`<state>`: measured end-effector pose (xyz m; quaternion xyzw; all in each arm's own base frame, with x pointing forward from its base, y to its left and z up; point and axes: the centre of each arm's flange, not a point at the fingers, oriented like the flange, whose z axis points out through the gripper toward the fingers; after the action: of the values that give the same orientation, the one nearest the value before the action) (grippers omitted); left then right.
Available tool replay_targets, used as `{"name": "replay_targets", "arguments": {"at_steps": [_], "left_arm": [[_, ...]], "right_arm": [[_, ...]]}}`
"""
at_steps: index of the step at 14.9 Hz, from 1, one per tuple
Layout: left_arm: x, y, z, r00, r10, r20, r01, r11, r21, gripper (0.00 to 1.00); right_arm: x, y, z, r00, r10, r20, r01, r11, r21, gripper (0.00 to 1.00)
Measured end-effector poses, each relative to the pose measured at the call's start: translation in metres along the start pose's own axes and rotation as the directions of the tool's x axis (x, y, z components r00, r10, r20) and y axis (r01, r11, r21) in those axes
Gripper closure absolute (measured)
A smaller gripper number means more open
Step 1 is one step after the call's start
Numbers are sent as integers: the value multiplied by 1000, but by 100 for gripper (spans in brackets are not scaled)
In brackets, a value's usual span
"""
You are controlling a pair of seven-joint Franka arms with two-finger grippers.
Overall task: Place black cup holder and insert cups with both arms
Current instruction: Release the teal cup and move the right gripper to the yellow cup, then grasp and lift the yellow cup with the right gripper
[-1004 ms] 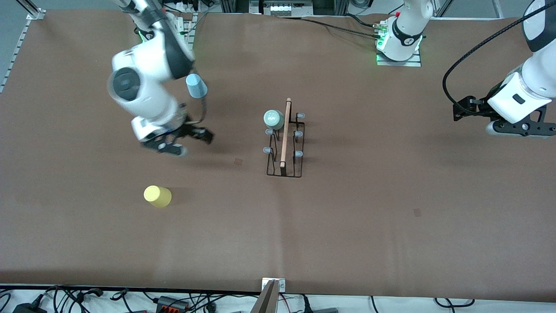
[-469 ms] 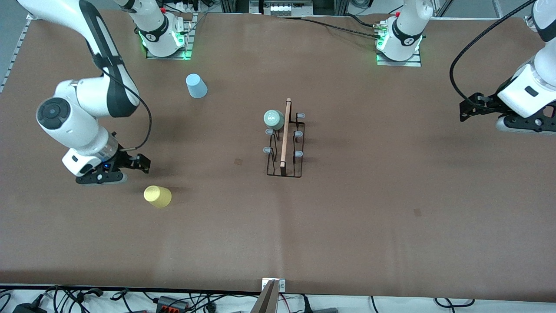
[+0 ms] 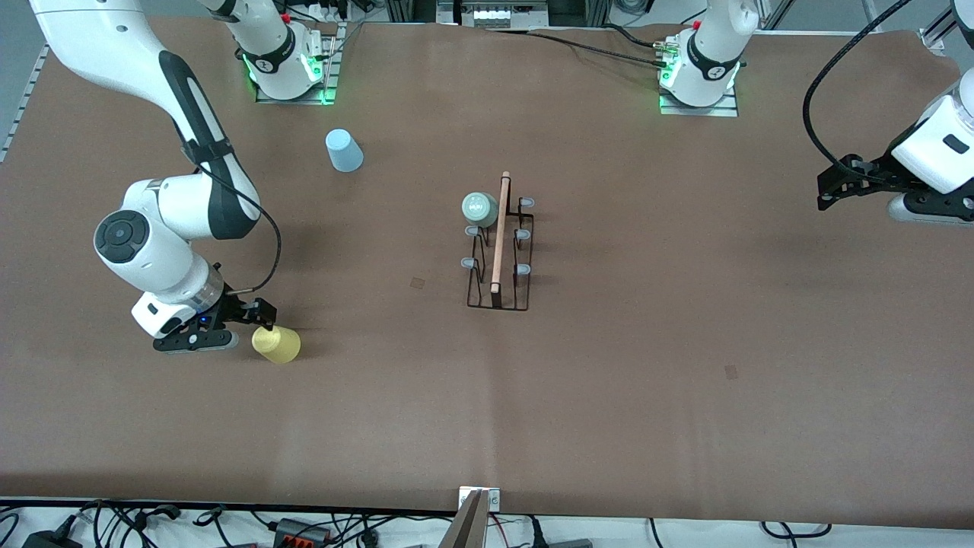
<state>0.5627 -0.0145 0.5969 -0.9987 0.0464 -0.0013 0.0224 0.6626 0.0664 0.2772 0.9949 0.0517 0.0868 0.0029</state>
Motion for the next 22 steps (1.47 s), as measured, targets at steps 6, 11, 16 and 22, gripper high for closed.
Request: {"name": "replay_targets", "arguments": {"at_steps": [6,11,16,22], "left_arm": [[0,0,0,1000,0,0,0,1000,0,0],[0,0,0,1000,1,0,-1,1000,0,0],[0,0,0,1000,1,1,-1,1000,0,0],[0,0,0,1000,0,4,0,1000,0,0]], "right_arm": [[1,-11,27,1000,-5,-1,5,1000,15,0],[-2,-13,44,1000,-7,-2,7,1000,17,0],[-2,-14,53,999,-34,-23,34,999,18,31],[19,-39,-9,998,-70,-1,70,997,22,33]]}}
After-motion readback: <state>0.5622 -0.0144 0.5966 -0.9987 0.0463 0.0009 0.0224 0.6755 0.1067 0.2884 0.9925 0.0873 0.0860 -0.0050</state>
